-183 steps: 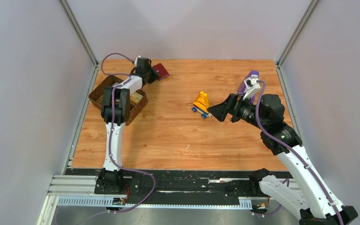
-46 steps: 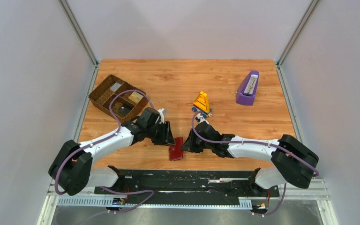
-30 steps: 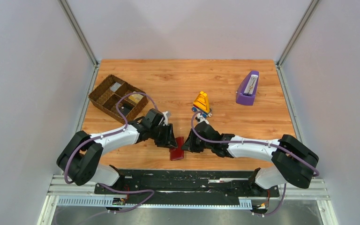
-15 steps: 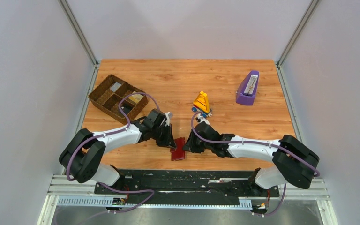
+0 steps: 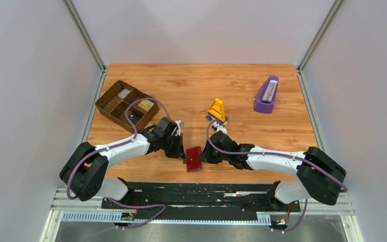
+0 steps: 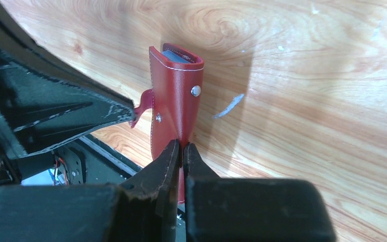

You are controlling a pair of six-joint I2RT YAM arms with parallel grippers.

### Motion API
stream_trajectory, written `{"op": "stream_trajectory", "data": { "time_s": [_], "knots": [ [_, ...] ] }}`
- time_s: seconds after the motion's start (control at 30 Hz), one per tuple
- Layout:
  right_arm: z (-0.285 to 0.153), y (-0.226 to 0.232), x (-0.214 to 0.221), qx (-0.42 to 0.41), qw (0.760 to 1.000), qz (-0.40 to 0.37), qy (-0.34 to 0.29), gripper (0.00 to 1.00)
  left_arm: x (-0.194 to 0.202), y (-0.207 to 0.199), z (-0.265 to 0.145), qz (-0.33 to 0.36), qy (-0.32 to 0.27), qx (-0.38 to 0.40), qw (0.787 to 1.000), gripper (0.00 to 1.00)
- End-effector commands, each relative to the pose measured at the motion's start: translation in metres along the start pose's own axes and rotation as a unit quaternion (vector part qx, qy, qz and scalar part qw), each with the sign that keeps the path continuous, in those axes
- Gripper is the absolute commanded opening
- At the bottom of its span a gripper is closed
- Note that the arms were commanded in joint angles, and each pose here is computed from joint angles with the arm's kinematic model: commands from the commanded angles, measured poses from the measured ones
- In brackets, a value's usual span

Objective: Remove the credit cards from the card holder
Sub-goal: Open the card holder at the center of the board.

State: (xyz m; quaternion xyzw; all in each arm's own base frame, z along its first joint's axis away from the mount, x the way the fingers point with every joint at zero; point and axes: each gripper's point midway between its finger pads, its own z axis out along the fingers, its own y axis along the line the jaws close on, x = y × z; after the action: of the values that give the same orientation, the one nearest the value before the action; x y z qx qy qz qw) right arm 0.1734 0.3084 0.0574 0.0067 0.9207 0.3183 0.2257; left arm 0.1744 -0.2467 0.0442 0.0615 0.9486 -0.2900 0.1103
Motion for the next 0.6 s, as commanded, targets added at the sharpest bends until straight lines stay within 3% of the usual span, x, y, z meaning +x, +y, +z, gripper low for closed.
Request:
{"op": "stream_trajectory", "data": {
  "time_s": [0.0,0.3,0.57],
  "knots": [
    [-0.009,-0.007,-0.025,0.017,0.999,-0.017,-0.046,0.07,-0.011,-0.016,-0.017,0.025,-0.026,0.014,0.999,0.00],
    [-0.035,-0.007,-0.040,0.040,0.997,-0.026,-0.064,0.39,-0.017,-0.040,-0.033,0.023,-0.051,0.067,0.996,0.00],
    [-0.032,0.010,-0.033,0.012,0.999,-0.021,-0.043,0.47,-0.017,-0.062,-0.041,0.019,-0.056,0.126,0.990,0.00]
  ]
}}
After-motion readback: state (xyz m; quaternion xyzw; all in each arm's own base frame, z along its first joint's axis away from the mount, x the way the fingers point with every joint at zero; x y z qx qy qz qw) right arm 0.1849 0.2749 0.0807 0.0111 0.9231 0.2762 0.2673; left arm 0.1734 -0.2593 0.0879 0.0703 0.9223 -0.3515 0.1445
